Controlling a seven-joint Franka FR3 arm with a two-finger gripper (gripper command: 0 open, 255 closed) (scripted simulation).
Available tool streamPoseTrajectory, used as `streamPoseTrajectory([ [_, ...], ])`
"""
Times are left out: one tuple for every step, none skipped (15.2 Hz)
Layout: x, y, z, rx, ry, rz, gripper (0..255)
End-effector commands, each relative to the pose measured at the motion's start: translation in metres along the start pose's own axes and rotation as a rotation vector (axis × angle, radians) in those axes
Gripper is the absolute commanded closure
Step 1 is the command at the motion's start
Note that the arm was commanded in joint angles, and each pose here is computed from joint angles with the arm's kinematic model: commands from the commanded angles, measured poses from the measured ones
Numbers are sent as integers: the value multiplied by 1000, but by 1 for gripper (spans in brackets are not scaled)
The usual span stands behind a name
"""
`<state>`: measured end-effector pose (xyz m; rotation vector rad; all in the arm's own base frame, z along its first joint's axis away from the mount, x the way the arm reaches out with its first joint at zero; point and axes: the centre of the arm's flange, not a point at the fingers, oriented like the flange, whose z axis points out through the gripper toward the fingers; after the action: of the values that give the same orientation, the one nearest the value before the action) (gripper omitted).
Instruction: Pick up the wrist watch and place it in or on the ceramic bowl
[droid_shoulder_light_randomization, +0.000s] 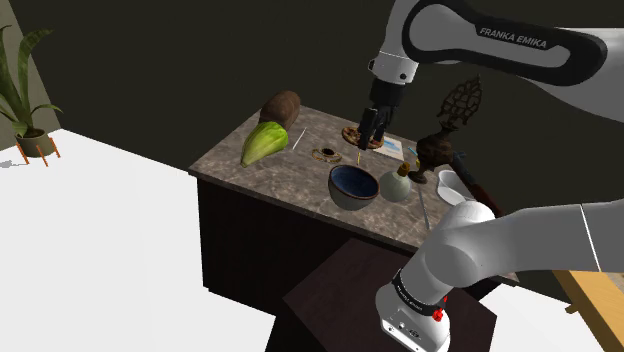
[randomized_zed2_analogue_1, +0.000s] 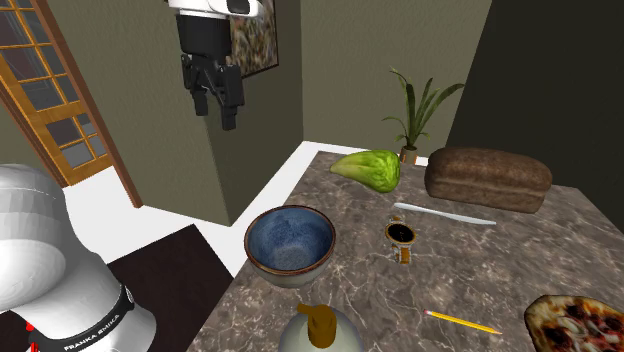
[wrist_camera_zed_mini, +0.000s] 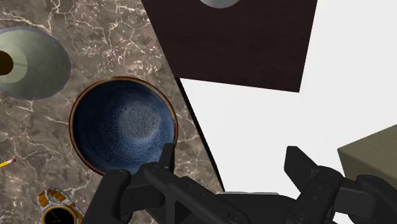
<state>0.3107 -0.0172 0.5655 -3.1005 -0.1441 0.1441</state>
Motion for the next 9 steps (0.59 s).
streamPoseTrajectory([
  [0,0,0,0,0,0,0],
  [5,10,6,-2,2,-11,0],
  [10,20,13,-3,5,-22,0],
  [16,29,19,-5,7,-32,0],
  [21,39,25,-7,9,-43,0],
  [27,49,32,-8,12,-54,0],
  [33,59,38,-10,14,-65,0],
  [39,68,44,-12,16,-75,0],
  [45,78,50,-13,19,-86,0],
])
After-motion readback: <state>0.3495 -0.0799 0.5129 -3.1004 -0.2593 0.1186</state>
